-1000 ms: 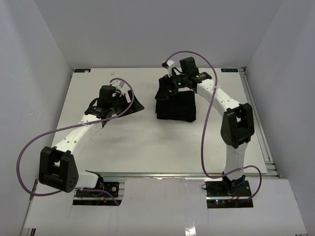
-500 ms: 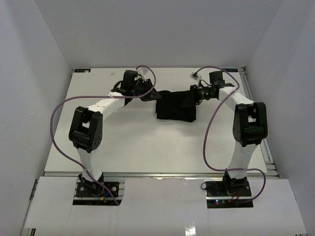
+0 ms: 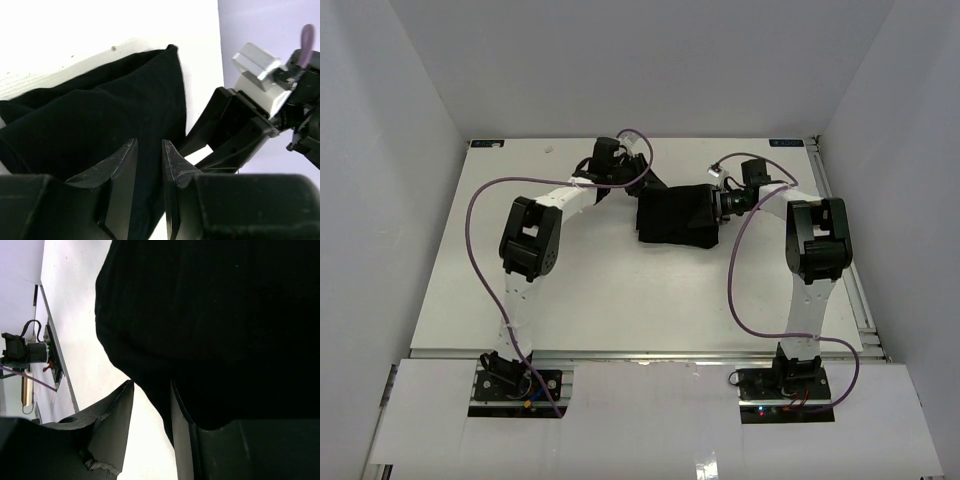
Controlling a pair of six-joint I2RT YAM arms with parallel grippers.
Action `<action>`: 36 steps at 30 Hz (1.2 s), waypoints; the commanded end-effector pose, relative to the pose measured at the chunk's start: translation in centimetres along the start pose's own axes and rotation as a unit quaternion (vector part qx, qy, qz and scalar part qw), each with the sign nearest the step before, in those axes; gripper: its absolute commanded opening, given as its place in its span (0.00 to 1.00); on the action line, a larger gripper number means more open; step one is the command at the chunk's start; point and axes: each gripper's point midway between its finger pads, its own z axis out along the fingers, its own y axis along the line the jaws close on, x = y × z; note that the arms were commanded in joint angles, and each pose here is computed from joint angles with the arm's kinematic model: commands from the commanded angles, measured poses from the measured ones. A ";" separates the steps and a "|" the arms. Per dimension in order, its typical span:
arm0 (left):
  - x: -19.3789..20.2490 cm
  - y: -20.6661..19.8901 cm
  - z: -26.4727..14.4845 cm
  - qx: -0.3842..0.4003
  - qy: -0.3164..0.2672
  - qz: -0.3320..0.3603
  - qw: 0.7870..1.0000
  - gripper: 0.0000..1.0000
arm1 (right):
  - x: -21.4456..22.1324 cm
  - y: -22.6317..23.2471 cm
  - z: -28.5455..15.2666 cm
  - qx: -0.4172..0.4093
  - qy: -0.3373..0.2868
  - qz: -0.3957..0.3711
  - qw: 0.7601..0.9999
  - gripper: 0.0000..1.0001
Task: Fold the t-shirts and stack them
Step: Smooth out wrinkles on the folded tshirt
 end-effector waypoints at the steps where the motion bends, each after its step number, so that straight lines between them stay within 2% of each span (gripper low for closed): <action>1: -0.6 -1.5 0.6 0.024 0.001 -0.003 1.000 0.37 | -0.4 -0.4 0.1 0.004 -0.008 0.000 1.000 0.42; 16: -0.1 3.3 3.6 -0.021 0.004 -0.034 0.999 0.37 | 5.4 -0.9 -0.1 0.015 0.028 0.035 0.999 0.42; 24: -0.5 4.4 3.6 -0.042 -0.006 -0.042 0.998 0.37 | 6.6 0.1 -1.5 0.009 0.030 0.010 0.999 0.42; 28: -2.7 2.3 2.5 -0.019 -0.030 -0.027 0.999 0.38 | 4.2 2.9 -3.3 -0.024 0.013 -0.046 0.999 0.42; 31: -5.1 -1.7 0.8 0.013 -0.051 0.005 0.999 0.39 | 0.9 4.4 -4.9 -0.026 -0.009 -0.111 0.993 0.42; 34: -6.3 -5.4 -1.4 0.037 -0.064 0.036 0.997 0.40 | -1.0 4.3 -5.7 -0.022 -0.020 -0.115 0.993 0.42; 36: -5.7 -6.5 -2.4 0.046 -0.056 0.042 0.997 0.40 | -3.1 4.2 -6.1 -0.018 -0.032 -0.117 0.992 0.43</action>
